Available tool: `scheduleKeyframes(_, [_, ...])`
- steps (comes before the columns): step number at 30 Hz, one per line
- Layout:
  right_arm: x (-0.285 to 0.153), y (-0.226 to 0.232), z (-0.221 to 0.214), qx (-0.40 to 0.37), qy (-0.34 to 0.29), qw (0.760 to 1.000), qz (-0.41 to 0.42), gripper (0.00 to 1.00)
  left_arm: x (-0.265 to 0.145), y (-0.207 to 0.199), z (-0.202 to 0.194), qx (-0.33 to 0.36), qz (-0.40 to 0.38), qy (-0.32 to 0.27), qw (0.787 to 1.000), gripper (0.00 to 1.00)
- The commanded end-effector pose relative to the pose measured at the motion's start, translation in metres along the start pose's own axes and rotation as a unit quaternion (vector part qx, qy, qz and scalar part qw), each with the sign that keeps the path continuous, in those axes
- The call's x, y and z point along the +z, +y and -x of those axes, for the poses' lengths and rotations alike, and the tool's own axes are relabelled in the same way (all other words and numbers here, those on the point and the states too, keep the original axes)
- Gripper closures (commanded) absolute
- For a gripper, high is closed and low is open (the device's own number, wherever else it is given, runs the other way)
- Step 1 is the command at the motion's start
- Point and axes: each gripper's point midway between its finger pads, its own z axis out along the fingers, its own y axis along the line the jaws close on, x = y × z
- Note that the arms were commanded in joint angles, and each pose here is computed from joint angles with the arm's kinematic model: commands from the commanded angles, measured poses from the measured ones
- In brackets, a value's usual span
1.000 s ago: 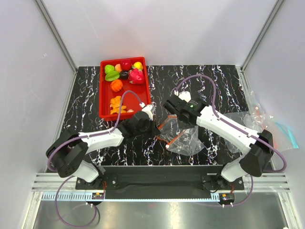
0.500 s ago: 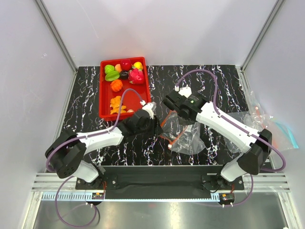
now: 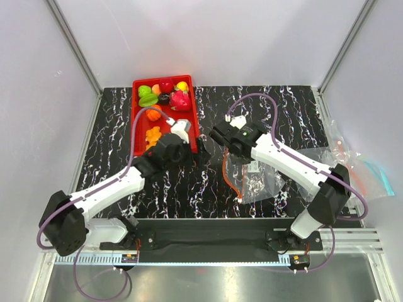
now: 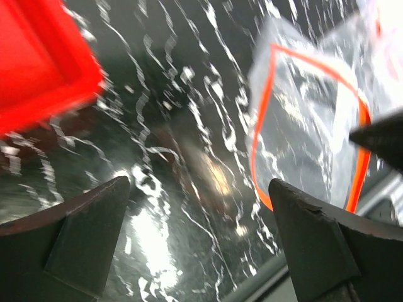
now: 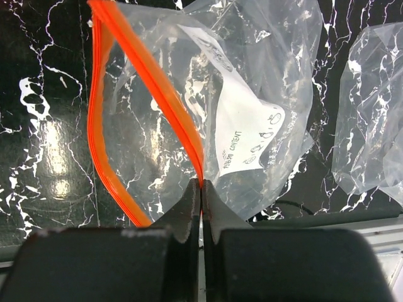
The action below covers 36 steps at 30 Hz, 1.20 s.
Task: Place the food in the zip-top bag and seal the zipper
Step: Open the zipper of the food storage bag, then pick up the fake fruit from the bin.
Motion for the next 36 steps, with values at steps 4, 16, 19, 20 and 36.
scheduleKeyframes(4, [-0.008, 0.004, 0.009, 0.021, -0.026, 0.999, 0.020, 1.00, -0.012, 0.047, 0.080, -0.036, 0.071, -0.077, 0.994, 0.01])
scheduleKeyframes(16, [-0.020, -0.003, 0.010, 0.029, -0.042, 0.998, 0.035, 1.00, 0.021, 0.180, 0.171, -0.238, 0.164, -0.134, 0.948, 0.01])
scheduleKeyframes(19, [-0.024, -0.004, 0.012, 0.030, -0.046, 0.998, 0.040, 1.00, 0.043, 0.203, 0.178, -0.271, 0.153, -0.136, 0.940, 0.01])
scheduleKeyframes(20, [-0.025, -0.004, 0.012, 0.030, -0.047, 0.998, 0.041, 1.00, 0.048, 0.203, 0.189, -0.282, 0.139, -0.144, 0.938, 0.01])
scheduleKeyframes(36, [-0.028, -0.008, 0.001, 0.014, -0.039, 0.997, 0.058, 1.00, 0.132, 0.243, 0.235, -0.366, 0.066, -0.218, 0.902, 0.01])
